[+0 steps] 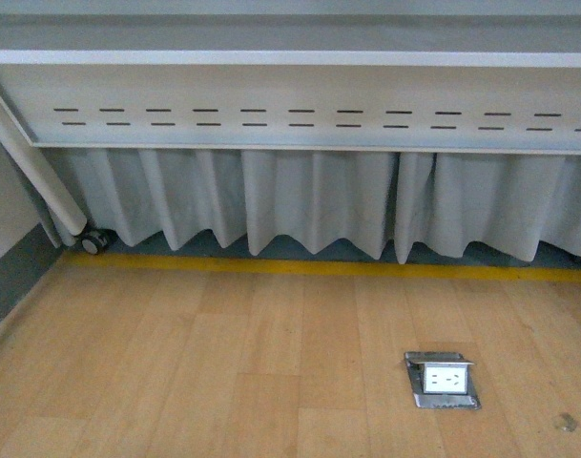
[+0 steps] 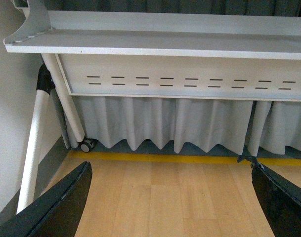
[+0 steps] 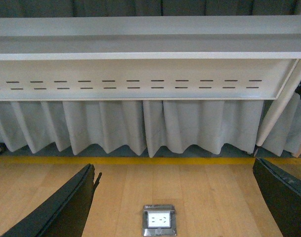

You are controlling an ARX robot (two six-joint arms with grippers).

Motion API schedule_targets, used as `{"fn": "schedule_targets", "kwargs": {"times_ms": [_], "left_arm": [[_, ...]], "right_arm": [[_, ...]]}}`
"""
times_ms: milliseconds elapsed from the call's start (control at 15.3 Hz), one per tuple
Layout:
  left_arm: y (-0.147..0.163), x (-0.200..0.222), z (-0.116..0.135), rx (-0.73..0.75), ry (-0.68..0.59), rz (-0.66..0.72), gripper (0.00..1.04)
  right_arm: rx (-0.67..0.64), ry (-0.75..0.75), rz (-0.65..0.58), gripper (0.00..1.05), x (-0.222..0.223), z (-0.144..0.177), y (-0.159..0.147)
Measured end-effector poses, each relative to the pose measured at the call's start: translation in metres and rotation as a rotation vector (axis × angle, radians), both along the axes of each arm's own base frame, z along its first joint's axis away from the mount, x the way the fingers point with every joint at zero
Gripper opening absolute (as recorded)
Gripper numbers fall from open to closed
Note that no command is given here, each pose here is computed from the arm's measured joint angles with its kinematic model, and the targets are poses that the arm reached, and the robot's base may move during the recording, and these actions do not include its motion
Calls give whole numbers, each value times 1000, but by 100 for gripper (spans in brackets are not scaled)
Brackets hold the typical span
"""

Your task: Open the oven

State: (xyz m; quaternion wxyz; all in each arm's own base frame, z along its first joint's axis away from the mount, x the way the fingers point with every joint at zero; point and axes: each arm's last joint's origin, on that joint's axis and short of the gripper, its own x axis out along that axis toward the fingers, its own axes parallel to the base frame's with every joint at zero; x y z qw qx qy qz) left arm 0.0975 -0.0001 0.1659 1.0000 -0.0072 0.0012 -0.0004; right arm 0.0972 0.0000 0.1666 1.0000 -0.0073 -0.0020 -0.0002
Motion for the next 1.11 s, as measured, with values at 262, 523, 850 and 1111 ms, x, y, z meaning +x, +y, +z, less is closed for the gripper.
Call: {"fn": "schedule_targets", "kwargs": {"times_ms": [262, 523, 850, 1111], "left_arm": [[0, 0, 0, 0, 0, 0, 98], [0, 0, 0, 0, -1, 0, 98], [0, 0, 0, 0, -1, 0, 98], [0, 0, 0, 0, -1, 0, 98]], "right_arm": [[0, 0, 0, 98, 0, 0, 0], [0, 0, 0, 98, 0, 0, 0], [0, 0, 0, 98, 0, 0, 0], [0, 0, 0, 98, 0, 0, 0]]}}
